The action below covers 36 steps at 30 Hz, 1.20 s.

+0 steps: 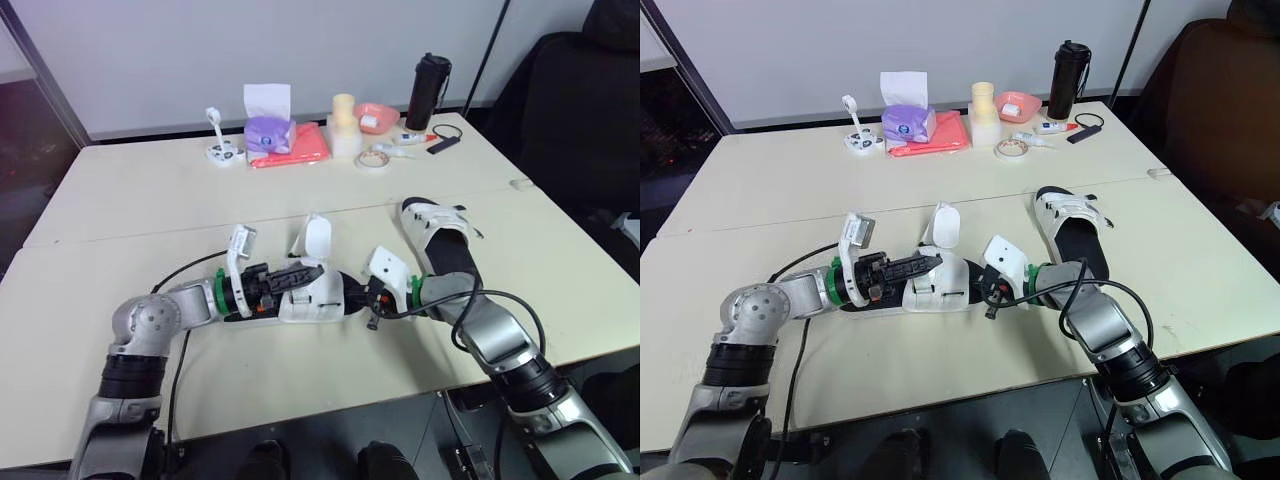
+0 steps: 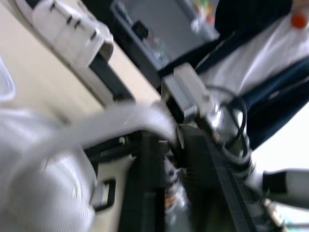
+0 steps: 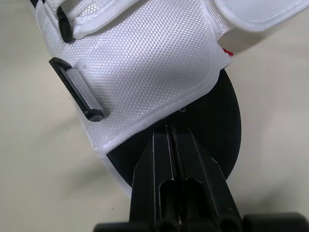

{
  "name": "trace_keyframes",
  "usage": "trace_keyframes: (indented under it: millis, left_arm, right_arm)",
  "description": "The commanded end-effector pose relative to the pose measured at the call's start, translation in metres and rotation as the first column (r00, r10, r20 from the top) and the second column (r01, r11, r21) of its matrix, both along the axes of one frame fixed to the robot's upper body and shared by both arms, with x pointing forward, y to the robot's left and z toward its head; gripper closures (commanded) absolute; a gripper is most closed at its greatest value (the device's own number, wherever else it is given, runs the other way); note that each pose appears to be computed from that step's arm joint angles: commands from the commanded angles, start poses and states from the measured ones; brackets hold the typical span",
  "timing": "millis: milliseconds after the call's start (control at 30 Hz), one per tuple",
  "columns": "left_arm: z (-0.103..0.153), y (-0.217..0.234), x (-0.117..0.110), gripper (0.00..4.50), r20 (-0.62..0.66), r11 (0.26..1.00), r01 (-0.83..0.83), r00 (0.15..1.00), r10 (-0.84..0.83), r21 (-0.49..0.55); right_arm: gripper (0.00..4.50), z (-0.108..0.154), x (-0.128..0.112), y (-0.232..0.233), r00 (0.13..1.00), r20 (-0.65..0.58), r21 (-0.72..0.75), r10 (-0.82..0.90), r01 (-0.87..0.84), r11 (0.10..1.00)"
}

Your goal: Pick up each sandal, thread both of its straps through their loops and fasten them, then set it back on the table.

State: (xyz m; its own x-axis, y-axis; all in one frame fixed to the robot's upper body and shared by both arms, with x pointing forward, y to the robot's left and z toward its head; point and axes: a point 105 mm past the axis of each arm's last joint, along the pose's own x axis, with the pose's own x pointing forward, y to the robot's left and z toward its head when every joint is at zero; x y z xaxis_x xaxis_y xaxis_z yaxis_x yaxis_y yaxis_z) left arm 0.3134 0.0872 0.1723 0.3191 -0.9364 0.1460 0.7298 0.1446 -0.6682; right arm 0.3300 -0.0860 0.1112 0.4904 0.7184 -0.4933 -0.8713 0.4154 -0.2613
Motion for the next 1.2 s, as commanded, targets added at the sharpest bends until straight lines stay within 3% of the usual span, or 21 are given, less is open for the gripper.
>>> trace_keyframes:
  millis: [33, 167, 300, 467, 567, 833, 1167, 1200]
  left_arm:
    - [0.015, 0.011, 0.013, 1.98, 0.011, 0.996, -0.081, 0.997, 0.082, -0.049]
    - [0.009, 0.021, 0.033, 0.03, -0.027, 0.977, -0.208, 0.978, 0.207, -0.041]
    - [-0.005, 0.03, 0.051, 0.03, -0.022, 0.944, -0.329, 0.944, 0.33, 0.022]
    - [0.017, 0.04, 0.062, 0.03, 0.009, 0.919, -0.391, 0.92, 0.392, -0.048]
    - [0.024, 0.038, 0.061, 0.03, 0.043, 0.926, -0.374, 0.926, 0.376, -0.039]
    - [0.001, 0.019, 0.059, 0.03, 0.123, 0.953, -0.268, 0.96, 0.252, 0.141]
    - [-0.007, 0.007, 0.062, 0.03, 0.137, 0.966, -0.197, 0.975, 0.175, 0.17]
    - [-0.006, 0.006, 0.061, 0.27, 0.14, 0.967, -0.193, 0.975, 0.17, 0.167]
  right_arm:
    - [4.5, -0.011, -0.006, 0.004, 0.999, -0.036, -0.015, 0.01, -0.011, 1.0]
    - [4.5, -0.011, -0.006, 0.003, 0.999, -0.037, -0.014, 0.008, -0.009, 1.0]
    - [4.5, -0.011, -0.006, 0.004, 0.999, -0.038, -0.012, 0.008, -0.009, 1.0]
    - [4.5, -0.011, -0.007, 0.004, 0.999, -0.041, -0.011, 0.009, -0.01, 1.0]
    - [4.5, -0.012, -0.007, 0.005, 0.999, -0.044, -0.011, 0.01, -0.01, 1.0]
    - [4.5, -0.011, -0.005, 0.006, 0.999, -0.041, -0.009, 0.008, -0.008, 1.0]
    - [4.5, -0.012, -0.007, 0.004, 0.999, -0.042, -0.007, -0.006, 0.006, 1.0]
    - [4.5, -0.012, -0.007, 0.004, 0.999, -0.042, -0.006, -0.007, 0.006, 1.0]
